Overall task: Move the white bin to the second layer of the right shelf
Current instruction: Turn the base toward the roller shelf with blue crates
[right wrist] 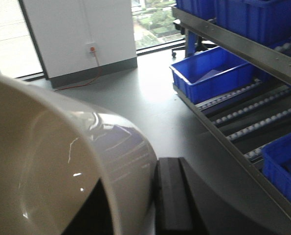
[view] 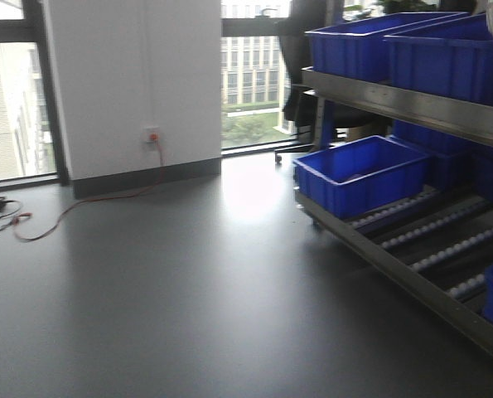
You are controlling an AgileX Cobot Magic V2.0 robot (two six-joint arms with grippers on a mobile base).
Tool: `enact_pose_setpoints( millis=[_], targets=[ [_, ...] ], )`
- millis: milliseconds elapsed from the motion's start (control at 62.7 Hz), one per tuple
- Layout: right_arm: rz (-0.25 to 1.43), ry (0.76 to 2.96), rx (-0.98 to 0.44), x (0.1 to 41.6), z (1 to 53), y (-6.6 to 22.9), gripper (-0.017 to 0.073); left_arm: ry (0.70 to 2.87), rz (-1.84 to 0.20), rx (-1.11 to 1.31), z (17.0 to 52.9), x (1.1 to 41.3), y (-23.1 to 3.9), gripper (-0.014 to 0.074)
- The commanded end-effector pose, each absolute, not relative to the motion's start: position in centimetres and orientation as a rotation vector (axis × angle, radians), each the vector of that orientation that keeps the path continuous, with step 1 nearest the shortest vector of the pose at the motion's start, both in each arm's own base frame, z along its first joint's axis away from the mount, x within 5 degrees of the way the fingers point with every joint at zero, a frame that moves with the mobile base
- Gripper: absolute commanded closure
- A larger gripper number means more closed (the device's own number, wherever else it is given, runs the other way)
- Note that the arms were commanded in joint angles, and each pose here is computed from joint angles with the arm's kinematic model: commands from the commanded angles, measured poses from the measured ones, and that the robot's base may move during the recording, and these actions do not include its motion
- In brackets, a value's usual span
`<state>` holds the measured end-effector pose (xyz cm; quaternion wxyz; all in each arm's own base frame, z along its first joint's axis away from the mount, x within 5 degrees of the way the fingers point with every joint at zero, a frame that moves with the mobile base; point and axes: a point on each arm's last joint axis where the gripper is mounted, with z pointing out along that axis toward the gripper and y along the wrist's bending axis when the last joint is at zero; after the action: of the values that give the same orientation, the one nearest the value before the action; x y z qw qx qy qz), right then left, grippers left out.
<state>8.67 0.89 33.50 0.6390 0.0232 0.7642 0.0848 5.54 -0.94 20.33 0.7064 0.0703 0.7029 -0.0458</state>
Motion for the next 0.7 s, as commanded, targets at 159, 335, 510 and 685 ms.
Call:
enact_pose_setpoints(
  millis=[159,335,510,685],
  targets=[
    [0.194,1.62,0.058,8.8,35.34,0.8,0.0502,1.501,-0.107,0.139,19.94,5.58,-0.9,0.0509],
    [0.194,1.62,0.058,8.8,35.34,0.8,0.0502,1.501,-0.107,0.139,19.94,5.58,-0.9,0.0509],
    [0.194,1.62,0.058,8.8,35.34,0.8,0.0502,1.501,-0.107,0.139,19.94,5.58,-0.9,0.0509],
    [0.194,1.62,0.058,8.8,35.34,0.8,0.0502,1.501,-0.107,0.139,19.94,5.58,-0.9,0.0509]
  ],
)
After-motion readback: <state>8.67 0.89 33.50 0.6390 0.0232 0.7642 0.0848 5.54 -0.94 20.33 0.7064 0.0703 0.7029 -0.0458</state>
